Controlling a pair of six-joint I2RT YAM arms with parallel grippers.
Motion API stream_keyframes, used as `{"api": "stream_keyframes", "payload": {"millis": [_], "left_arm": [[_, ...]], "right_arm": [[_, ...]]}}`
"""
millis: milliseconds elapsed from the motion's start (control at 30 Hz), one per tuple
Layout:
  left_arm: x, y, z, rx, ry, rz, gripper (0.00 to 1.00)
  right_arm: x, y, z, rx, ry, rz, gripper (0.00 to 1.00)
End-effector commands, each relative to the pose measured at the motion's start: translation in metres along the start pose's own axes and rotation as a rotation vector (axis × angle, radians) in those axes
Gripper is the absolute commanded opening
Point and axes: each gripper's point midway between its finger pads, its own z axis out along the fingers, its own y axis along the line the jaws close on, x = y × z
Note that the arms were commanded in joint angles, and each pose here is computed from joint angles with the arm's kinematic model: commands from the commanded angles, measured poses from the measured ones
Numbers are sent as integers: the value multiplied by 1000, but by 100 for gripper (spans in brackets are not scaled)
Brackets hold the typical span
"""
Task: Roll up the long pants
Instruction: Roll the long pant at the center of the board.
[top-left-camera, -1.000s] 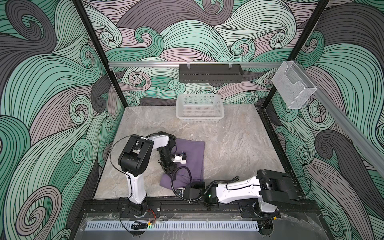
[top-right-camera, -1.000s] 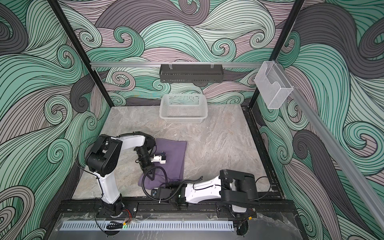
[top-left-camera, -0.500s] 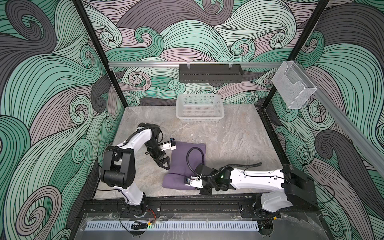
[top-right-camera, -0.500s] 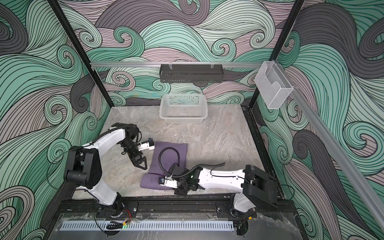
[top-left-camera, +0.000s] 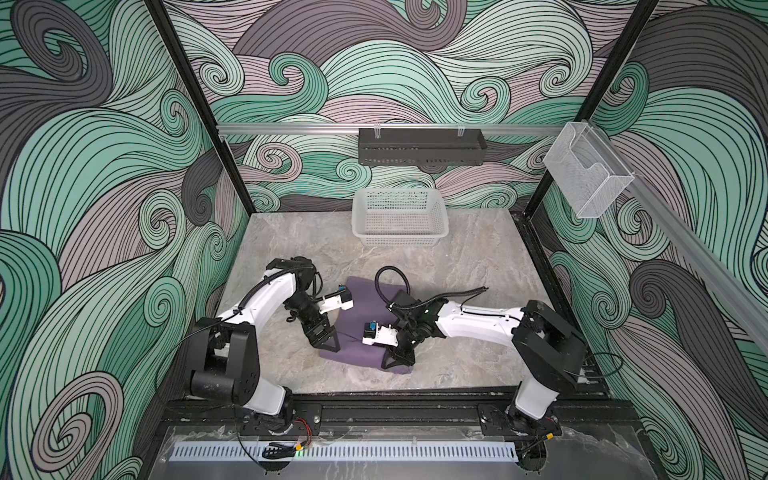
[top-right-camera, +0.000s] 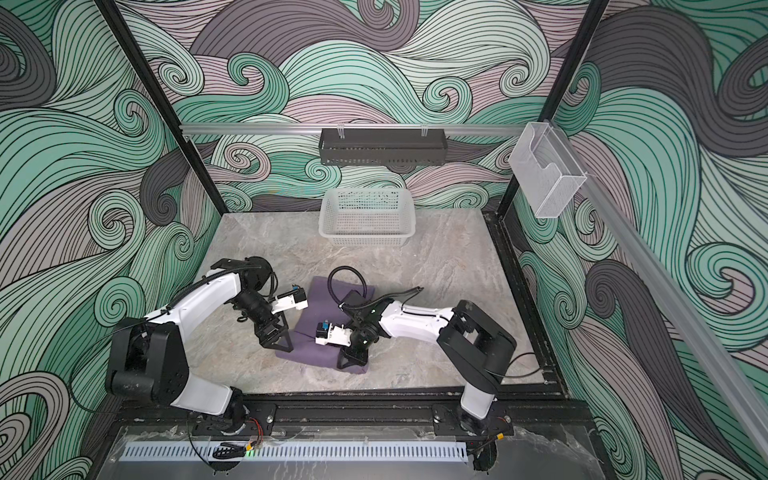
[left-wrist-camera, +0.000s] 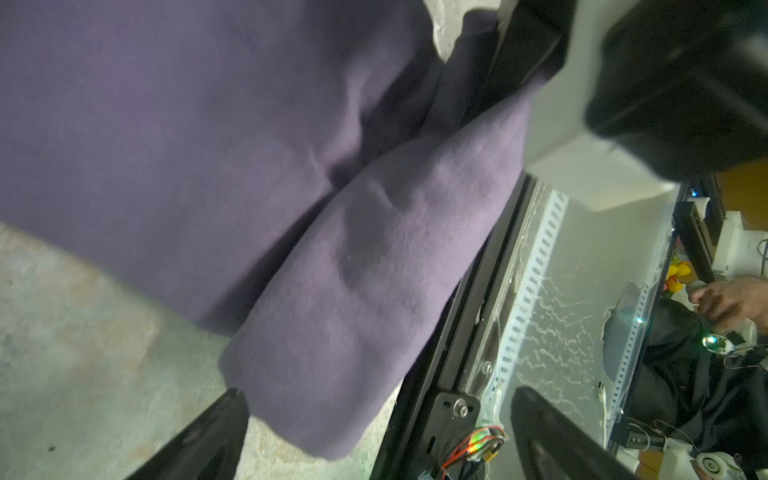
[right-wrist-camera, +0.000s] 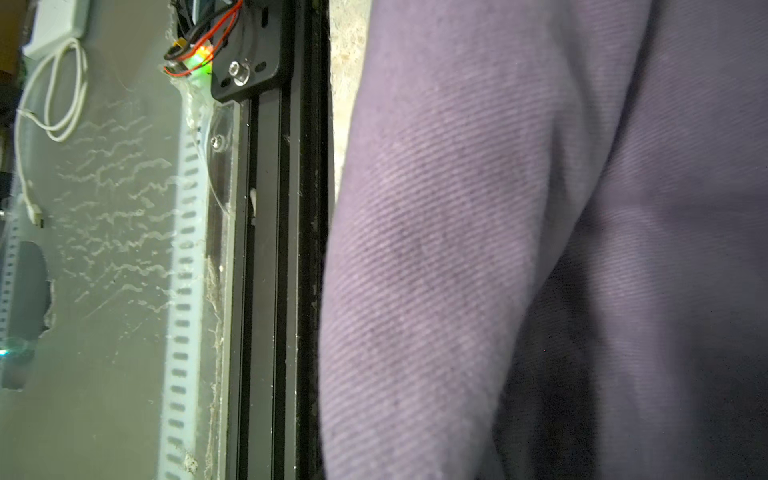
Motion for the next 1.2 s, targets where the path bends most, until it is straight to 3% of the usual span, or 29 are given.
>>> {"api": "stream_keyframes", "payload": {"millis": [0,233,500,933,1000,1033,1133,1167], "left_arm": [[-18,-3,4,75,-86,49,99],[-31,3,12,76,-148,116,98],[-14,-26,29,158,-130,238,99],[-4,-21,64,179,24,264,99],[-2,-15,69,164,55,252,91],[-2,-12,71,158,65,248,75],[-5,-4,73,109,75,212,0],[-5,-3,72,98,87,206,0]], "right_arm": [[-6,13,-2,-115,-38,3,12],[-9,11,-13,-164,-80,25,13],[-20,-4,-35,-355,-149,147,7],[-12,-9,-30,-414,-98,213,6],[-10,-10,-30,-412,-90,217,6],[-10,-10,-30,-409,-87,216,6],[-15,-9,-35,-411,-71,225,7],[-17,-8,-38,-406,-65,220,7]]}}
